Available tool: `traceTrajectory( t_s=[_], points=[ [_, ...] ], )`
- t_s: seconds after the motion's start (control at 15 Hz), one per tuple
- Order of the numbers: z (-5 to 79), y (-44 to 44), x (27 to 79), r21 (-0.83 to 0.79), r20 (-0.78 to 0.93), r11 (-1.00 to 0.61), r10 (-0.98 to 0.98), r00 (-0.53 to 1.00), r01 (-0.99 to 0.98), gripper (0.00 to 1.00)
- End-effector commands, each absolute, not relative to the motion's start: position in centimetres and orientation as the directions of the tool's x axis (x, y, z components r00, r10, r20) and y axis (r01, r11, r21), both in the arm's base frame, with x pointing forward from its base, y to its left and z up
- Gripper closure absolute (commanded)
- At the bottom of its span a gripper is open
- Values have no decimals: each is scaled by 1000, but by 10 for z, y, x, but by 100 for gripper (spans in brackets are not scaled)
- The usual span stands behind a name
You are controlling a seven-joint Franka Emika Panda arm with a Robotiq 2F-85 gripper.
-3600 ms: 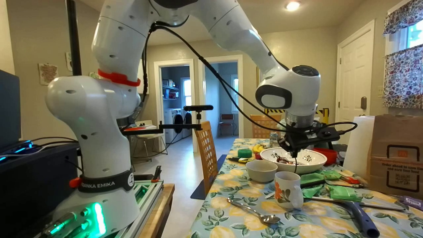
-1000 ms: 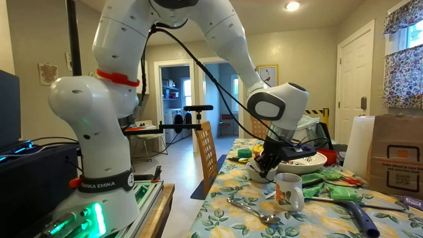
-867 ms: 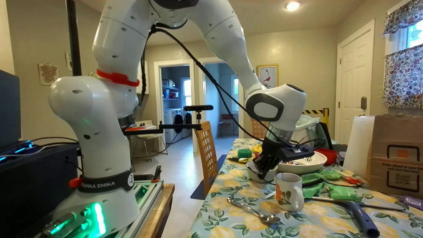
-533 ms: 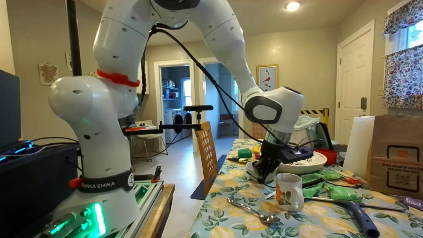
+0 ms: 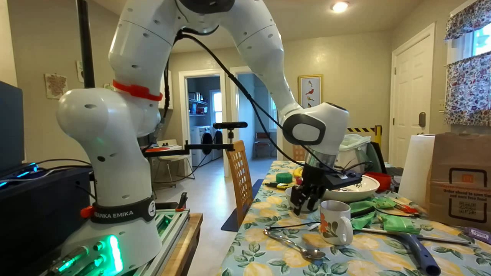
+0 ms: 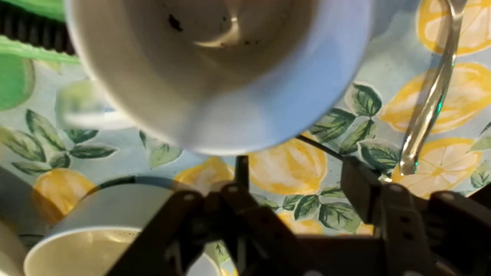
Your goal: Put the cable on top of the green rag
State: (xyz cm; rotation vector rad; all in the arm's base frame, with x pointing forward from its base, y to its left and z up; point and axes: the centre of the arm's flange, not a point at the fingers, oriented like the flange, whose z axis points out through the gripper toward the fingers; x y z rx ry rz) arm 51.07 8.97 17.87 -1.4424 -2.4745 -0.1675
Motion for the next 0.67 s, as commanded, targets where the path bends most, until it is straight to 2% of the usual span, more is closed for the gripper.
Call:
traceTrajectory(
  t_s=[0.0, 0.4, 0.6],
  points=[
    [195, 99, 513, -14, 300, 472, 843, -447, 881, 3],
    [253, 94, 546, 14, 258, 433, 869, -422, 901, 0],
    [291, 83, 568, -59, 253, 424, 882, -397, 904, 0]
  ],
)
